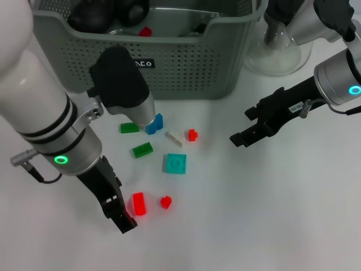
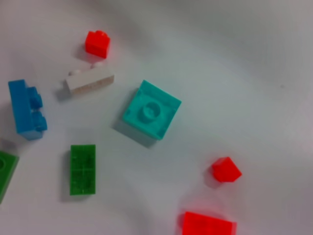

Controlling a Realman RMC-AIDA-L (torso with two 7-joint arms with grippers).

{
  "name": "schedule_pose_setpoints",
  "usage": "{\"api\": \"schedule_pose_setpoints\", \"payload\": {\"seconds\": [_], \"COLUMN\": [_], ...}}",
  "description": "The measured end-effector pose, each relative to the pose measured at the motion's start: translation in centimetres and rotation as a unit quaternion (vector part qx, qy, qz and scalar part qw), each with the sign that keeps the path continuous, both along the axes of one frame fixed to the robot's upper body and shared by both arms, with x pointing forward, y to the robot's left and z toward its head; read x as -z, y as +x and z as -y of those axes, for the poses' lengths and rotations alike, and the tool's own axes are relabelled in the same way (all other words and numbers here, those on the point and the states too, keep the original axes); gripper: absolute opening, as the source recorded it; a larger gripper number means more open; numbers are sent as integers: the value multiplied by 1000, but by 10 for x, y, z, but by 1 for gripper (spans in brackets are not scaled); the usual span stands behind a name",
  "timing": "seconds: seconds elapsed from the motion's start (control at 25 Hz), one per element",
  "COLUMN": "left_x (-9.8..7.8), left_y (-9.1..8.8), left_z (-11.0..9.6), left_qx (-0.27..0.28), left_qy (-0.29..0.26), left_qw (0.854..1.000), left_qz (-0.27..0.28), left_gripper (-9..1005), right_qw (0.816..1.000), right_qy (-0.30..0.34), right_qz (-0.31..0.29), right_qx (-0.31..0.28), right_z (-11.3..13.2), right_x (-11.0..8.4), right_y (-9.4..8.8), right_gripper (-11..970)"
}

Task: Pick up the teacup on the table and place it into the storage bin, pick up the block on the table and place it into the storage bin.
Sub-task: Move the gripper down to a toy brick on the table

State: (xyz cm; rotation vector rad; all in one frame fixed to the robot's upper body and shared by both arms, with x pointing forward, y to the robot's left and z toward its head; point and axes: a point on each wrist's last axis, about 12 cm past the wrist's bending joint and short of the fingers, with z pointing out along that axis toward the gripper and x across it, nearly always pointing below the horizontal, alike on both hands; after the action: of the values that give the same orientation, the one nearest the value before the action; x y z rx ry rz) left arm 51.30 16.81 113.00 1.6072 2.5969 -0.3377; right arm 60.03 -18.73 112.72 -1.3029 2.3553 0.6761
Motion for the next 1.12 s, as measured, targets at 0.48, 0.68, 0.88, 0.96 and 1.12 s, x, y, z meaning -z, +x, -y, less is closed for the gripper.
{"api": "schedule_pose_setpoints", "payload": {"seconds": [0.48, 0.68, 0.88, 0.96, 1.12], "left_x": [13, 16, 16, 16, 16], "left_y": [-11, -11, -11, -12, -14], "left_z": [1, 3, 4, 4, 5], "left_qx": [4, 4, 5, 6, 13], "left_qy": [20, 20, 20, 20, 22], "left_qw": [1000, 999, 999, 999, 999], "left_qz": [22, 31, 32, 33, 32], "left_gripper": [937, 937, 936, 935, 932], "right_qw": [1000, 1000, 1000, 1000, 1000], "right_qy": [5, 4, 4, 4, 3], "right_qz": [2, 3, 3, 3, 3], "right_qx": [8, 7, 7, 7, 8], "right_z": [5, 5, 5, 5, 5], "right_x": [1, 1, 1, 1, 1], "right_y": [-1, 0, 0, 0, 0], "right_gripper": [883, 883, 884, 884, 882]}}
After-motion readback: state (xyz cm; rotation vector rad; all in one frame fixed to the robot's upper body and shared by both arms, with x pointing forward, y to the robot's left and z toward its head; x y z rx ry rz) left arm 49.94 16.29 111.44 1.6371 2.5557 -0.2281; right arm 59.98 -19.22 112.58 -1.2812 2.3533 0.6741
